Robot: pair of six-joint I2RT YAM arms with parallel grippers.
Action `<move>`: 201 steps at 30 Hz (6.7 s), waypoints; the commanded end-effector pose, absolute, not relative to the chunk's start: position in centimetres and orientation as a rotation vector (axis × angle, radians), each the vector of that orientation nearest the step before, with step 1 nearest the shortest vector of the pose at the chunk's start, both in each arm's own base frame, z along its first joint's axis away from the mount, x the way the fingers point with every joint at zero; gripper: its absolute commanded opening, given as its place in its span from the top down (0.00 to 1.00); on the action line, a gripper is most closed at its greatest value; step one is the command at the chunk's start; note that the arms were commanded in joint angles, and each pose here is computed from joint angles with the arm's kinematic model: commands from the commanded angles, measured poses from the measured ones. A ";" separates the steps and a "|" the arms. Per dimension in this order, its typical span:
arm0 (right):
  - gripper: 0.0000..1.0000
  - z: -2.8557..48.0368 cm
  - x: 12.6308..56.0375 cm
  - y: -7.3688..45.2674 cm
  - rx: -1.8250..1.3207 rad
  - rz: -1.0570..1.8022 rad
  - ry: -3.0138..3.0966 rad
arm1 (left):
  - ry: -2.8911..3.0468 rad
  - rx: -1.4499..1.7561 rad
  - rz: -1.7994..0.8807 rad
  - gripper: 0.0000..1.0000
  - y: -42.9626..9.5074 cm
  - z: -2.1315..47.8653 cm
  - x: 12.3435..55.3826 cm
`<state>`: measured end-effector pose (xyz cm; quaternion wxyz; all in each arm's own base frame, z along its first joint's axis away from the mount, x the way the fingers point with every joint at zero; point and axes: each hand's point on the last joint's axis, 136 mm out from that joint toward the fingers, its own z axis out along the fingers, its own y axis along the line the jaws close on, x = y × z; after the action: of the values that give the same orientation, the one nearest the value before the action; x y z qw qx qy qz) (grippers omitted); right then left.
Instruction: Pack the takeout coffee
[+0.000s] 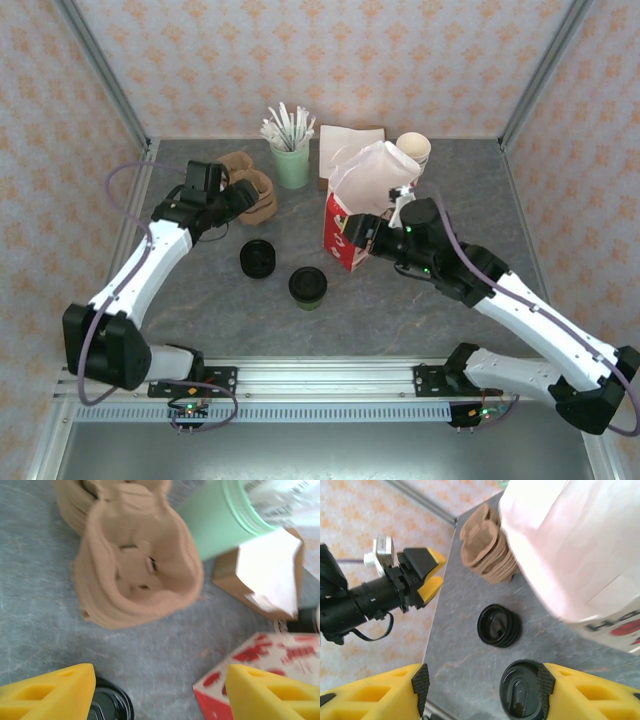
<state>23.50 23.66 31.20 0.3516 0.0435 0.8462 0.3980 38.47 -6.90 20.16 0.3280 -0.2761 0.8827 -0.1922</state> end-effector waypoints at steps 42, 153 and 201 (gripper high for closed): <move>0.41 32.8 26.0 20.3 0.161 0.994 2.197 | 2.236 -1.009 -0.481 0.69 -3.6 16.1 46.5; 1.00 38.7 19.7 27.3 -0.548 1.336 2.328 | 1.781 1.300 -0.468 0.35 -24.8 40.6 26.3; 1.00 38.0 19.1 27.3 -0.534 1.376 2.348 | 1.857 1.440 -0.559 0.56 -27.2 35.7 26.4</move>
<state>19.59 27.43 37.00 0.1688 -0.1814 0.8427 0.4780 27.15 -26.78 35.87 0.3640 0.5502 0.7234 -0.2036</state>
